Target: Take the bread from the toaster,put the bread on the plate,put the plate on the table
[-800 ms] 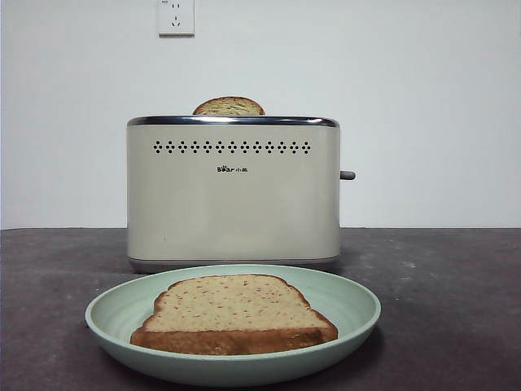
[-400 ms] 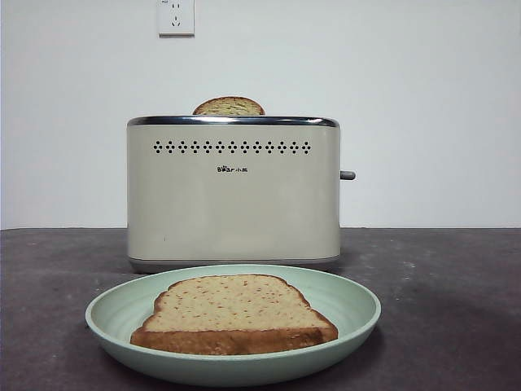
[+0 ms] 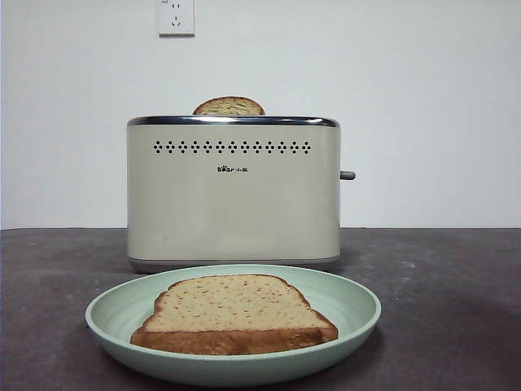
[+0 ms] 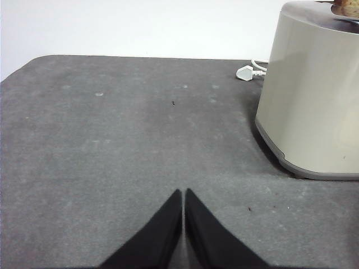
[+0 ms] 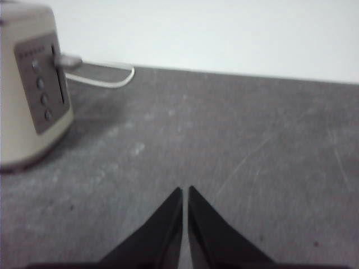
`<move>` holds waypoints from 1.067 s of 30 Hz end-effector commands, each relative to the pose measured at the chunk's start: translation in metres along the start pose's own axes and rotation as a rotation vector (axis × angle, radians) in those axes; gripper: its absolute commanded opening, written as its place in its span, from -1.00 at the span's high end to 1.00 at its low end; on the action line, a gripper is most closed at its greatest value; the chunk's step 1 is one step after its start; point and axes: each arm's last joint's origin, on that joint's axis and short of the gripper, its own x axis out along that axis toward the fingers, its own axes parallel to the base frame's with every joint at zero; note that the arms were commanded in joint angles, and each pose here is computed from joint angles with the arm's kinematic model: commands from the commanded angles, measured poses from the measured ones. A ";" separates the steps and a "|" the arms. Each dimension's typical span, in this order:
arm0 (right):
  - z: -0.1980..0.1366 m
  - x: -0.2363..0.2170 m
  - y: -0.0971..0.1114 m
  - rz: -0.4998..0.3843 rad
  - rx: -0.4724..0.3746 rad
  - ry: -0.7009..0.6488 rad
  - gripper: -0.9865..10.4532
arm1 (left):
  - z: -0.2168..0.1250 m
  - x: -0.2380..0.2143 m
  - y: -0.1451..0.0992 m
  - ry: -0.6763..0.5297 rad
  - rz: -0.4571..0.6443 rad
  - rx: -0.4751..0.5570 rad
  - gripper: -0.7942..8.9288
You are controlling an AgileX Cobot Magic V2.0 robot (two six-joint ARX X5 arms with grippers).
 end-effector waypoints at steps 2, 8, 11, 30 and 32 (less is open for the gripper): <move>-0.005 0.000 0.000 -0.003 0.021 0.044 0.82 | -0.007 0.002 0.001 0.012 0.000 -0.004 0.82; -0.003 0.000 0.000 -0.005 0.019 0.024 0.82 | -0.007 0.002 0.001 0.012 0.000 -0.004 0.82; -0.003 0.000 0.000 -0.005 0.019 0.024 0.82 | -0.007 0.002 0.001 0.012 0.000 -0.004 0.82; -0.003 0.000 0.000 -0.005 0.019 0.024 0.82 | -0.007 0.002 0.001 0.012 0.000 -0.004 0.82; -0.003 0.000 0.000 -0.005 0.019 0.024 0.82 | -0.007 0.002 0.001 0.012 0.000 -0.004 0.82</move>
